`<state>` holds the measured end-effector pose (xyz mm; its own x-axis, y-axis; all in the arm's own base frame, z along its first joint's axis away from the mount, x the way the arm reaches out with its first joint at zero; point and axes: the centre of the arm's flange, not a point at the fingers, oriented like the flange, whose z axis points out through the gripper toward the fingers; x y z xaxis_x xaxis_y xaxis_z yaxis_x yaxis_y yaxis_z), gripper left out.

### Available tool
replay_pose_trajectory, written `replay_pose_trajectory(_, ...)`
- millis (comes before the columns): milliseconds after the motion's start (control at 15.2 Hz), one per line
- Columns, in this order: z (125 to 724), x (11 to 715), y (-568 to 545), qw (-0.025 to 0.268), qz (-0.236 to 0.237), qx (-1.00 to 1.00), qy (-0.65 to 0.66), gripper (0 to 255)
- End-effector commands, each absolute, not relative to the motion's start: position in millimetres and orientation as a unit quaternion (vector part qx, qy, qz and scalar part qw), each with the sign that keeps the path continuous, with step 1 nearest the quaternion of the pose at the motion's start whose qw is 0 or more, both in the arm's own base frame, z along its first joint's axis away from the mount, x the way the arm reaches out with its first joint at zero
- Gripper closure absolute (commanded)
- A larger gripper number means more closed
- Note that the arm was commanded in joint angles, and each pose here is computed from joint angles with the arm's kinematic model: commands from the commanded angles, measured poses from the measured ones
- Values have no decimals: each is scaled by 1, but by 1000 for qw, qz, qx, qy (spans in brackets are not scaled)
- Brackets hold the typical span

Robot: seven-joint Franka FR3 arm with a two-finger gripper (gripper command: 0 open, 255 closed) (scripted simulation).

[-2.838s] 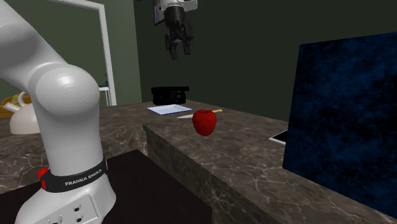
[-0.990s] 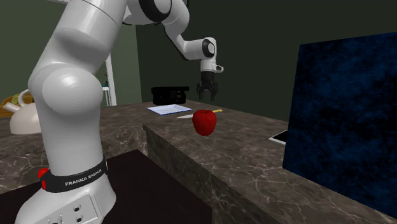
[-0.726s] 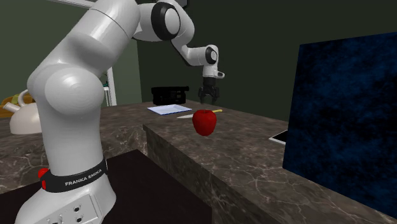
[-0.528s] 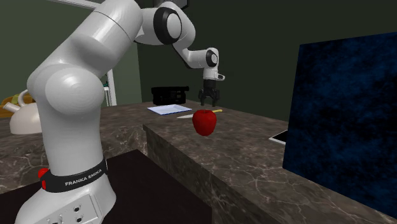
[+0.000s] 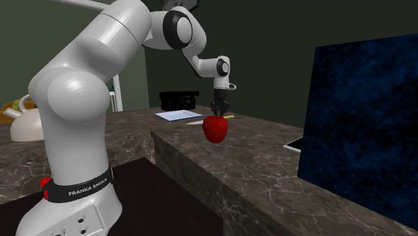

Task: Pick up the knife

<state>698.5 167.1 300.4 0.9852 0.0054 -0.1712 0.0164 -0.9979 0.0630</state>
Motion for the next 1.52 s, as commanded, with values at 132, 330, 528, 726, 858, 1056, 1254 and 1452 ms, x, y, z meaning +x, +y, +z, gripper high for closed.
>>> replay_pose_trajectory(132,300,698,167,32,-86,996,5,255)
replay_pose_trajectory(330,300,699,167,32,-86,996,5,255)
replay_pose_trajectory(528,305,699,167,32,-86,996,5,255)
replay_pose_trajectory(726,321,699,167,32,-86,996,5,255)
replay_pose_trajectory(858,332,699,167,32,-86,996,5,255)
replay_pose_trajectory(1056,347,699,167,32,-86,996,5,255)
replay_pose_trajectory(1254,363,699,167,32,-86,996,5,255)
replay_pose_trajectory(1452,379,699,167,32,-86,996,5,255)
